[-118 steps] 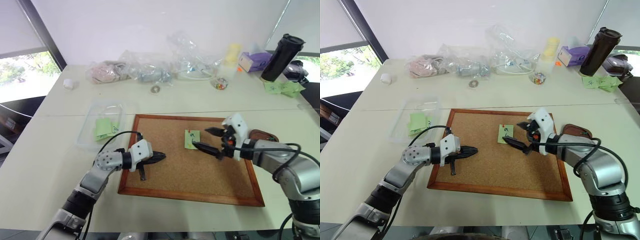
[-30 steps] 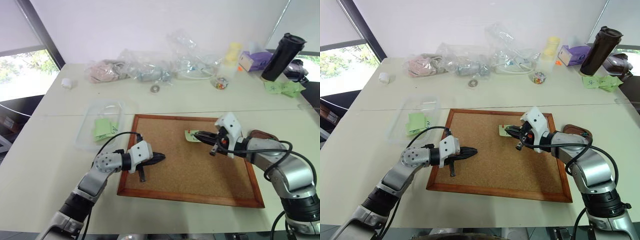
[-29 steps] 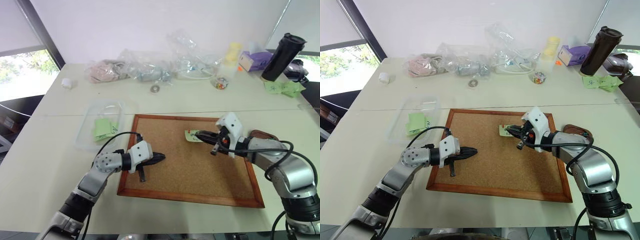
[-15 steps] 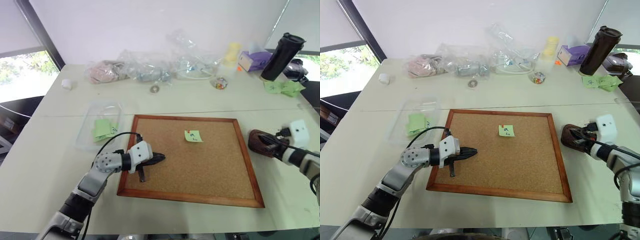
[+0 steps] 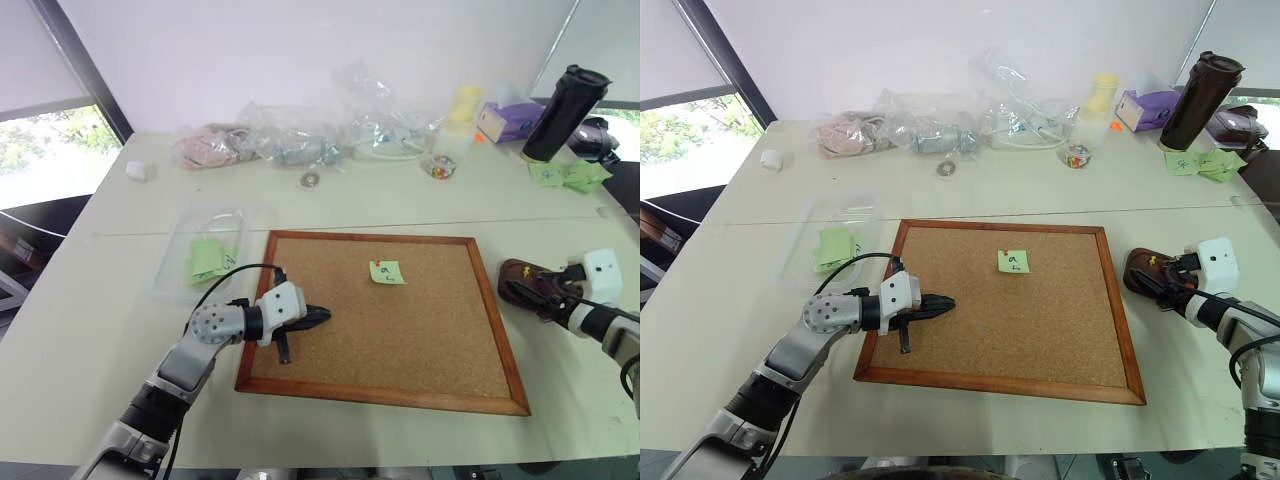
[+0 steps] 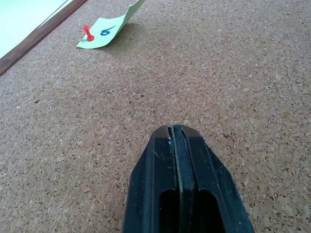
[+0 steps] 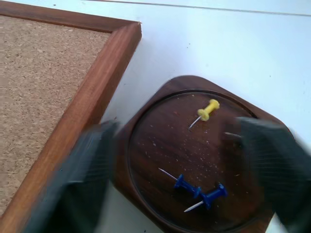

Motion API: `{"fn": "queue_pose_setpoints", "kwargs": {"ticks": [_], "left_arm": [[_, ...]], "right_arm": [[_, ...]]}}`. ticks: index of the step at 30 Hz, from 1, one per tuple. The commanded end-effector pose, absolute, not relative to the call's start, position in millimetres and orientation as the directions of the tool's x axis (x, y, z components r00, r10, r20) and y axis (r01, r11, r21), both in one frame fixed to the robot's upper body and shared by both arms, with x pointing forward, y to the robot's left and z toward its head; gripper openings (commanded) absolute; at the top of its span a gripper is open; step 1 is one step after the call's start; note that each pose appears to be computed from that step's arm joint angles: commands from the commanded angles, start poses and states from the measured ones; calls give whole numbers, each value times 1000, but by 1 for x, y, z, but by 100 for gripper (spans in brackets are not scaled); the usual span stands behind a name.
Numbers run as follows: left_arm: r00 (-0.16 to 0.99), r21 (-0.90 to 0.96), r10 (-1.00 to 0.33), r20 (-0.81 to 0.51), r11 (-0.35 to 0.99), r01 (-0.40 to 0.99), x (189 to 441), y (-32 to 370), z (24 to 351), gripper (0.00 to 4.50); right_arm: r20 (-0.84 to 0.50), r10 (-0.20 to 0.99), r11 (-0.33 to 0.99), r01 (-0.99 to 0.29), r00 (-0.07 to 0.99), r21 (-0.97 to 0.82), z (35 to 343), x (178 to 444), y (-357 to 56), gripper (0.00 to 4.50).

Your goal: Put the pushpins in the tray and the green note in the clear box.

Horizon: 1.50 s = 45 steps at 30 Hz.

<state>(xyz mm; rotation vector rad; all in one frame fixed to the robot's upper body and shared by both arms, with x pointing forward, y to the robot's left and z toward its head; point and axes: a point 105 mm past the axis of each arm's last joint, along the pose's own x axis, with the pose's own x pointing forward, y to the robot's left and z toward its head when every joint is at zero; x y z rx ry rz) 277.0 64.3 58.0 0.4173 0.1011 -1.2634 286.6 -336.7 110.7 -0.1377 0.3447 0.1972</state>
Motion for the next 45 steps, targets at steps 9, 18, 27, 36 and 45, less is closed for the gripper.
{"fn": "queue_pose_setpoints", "kwargs": {"ticks": [9, 18, 27, 36, 45], "left_arm": [[260, 141, -853, -452, 219, 965, 266, 72, 13, 0], [271, 147, -853, -446, 228, 962, 265, 73, 14, 0], [293, 153, -845, -448, 251, 956, 263, 78, 15, 0], [305, 157, -844, -442, 262, 952, 265, 77, 17, 0], [307, 158, -842, -444, 264, 951, 265, 78, 17, 0]], "right_arm": [[-245, 496, 844, -529, 833, -91, 152, 302, -228, 442], [-209, 629, 755, -653, 749, -65, 132, 340, -150, 442], [-248, 623, 749, -657, 742, -83, 109, 349, -146, 442], [-262, 611, 743, -656, 747, -134, 100, 353, -143, 442], [-267, 617, 733, -664, 740, -145, 95, 351, -139, 106]]}}
